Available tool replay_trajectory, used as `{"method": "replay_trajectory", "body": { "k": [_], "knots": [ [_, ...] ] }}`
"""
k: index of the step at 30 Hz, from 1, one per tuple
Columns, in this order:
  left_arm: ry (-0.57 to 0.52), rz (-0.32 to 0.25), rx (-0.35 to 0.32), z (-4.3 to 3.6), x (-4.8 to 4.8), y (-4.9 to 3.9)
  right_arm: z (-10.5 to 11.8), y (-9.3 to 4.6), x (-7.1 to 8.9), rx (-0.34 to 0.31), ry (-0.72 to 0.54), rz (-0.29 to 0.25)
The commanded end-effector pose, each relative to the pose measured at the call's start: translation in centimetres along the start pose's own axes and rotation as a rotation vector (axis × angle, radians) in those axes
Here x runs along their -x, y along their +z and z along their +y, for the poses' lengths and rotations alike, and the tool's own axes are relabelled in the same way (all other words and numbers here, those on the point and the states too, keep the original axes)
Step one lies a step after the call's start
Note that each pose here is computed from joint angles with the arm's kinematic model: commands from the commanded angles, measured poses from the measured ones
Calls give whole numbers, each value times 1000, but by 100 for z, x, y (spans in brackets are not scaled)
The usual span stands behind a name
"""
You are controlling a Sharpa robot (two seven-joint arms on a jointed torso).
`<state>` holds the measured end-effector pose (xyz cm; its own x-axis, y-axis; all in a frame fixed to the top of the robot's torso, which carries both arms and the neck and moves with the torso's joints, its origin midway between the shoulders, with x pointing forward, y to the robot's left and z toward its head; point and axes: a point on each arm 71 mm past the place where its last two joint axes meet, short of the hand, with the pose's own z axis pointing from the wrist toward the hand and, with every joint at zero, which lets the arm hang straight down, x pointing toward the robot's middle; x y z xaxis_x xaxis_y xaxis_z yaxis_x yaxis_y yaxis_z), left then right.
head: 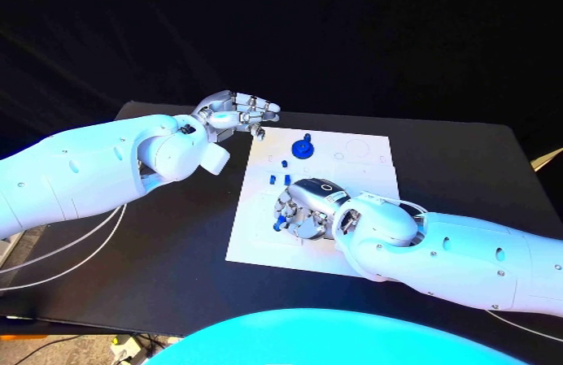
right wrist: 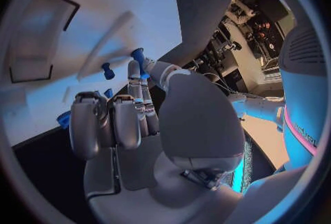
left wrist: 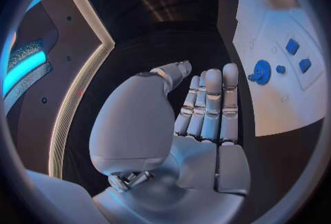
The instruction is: Assemble the parts on the task board
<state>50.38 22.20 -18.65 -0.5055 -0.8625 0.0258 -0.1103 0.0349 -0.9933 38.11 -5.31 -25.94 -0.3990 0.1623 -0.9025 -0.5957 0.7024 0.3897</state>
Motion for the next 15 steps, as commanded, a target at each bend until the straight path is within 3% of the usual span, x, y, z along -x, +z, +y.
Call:
{"method": "replay_trajectory", "body": {
  "k": [1,15],
  "knots": [
    [-10,17,-5,-10,-21,3,13,0,-40,7,-19,29],
    [-9,15,-4,-9,-10,-5,-11,-13,-20,1,-8,-1]
  ]
}}
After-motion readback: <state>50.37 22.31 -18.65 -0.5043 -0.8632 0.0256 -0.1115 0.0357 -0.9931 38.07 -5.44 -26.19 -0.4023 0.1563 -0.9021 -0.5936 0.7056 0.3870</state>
